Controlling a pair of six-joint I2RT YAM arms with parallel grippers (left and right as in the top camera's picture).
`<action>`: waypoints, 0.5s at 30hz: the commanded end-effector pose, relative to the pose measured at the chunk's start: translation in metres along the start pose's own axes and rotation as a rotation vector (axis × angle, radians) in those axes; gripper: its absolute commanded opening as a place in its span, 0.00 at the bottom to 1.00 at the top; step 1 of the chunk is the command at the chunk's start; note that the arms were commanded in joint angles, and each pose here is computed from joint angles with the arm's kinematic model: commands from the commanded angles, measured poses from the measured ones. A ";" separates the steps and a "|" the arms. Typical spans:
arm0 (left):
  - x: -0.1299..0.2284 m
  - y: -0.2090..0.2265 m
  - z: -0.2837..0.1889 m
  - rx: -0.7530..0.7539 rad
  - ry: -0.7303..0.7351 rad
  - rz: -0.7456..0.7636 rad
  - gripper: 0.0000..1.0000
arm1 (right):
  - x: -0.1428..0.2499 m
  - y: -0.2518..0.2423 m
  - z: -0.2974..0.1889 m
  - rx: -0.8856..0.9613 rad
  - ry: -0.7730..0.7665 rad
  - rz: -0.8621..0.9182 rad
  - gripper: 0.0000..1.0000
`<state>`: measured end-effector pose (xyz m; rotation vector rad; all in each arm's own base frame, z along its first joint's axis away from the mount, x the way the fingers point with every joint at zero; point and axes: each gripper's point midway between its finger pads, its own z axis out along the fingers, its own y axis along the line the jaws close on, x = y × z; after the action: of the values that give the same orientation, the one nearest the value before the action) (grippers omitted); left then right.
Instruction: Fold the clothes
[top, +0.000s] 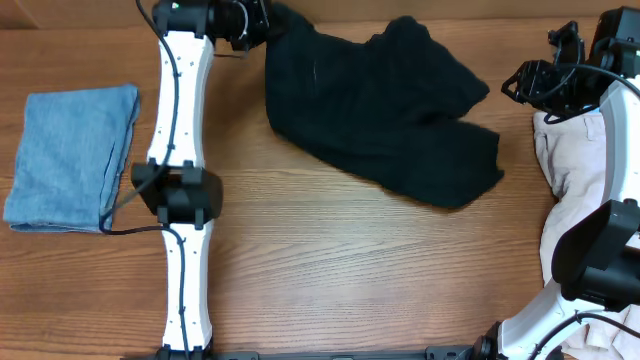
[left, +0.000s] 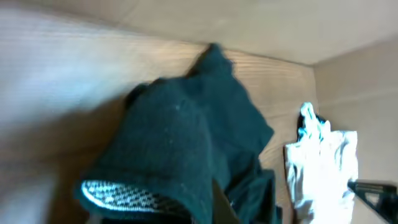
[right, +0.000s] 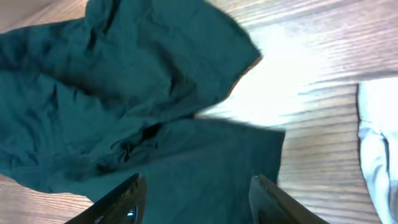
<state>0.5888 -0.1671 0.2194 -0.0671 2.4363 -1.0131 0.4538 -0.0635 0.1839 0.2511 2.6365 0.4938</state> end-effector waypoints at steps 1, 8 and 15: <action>0.009 -0.108 -0.060 0.010 -0.111 0.402 0.04 | -0.020 0.021 -0.028 -0.042 -0.094 -0.064 0.57; 0.144 -0.200 -0.055 -0.171 0.103 0.768 0.04 | -0.037 0.034 -0.058 -0.039 -0.154 -0.091 0.57; 0.286 -0.199 0.031 -0.195 0.515 0.859 0.04 | -0.039 0.021 -0.068 -0.023 -0.173 -0.066 0.57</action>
<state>0.3386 -0.3742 0.2728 1.0638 2.4424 -0.4904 0.4633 -0.0641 0.2309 0.1988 2.5406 0.4910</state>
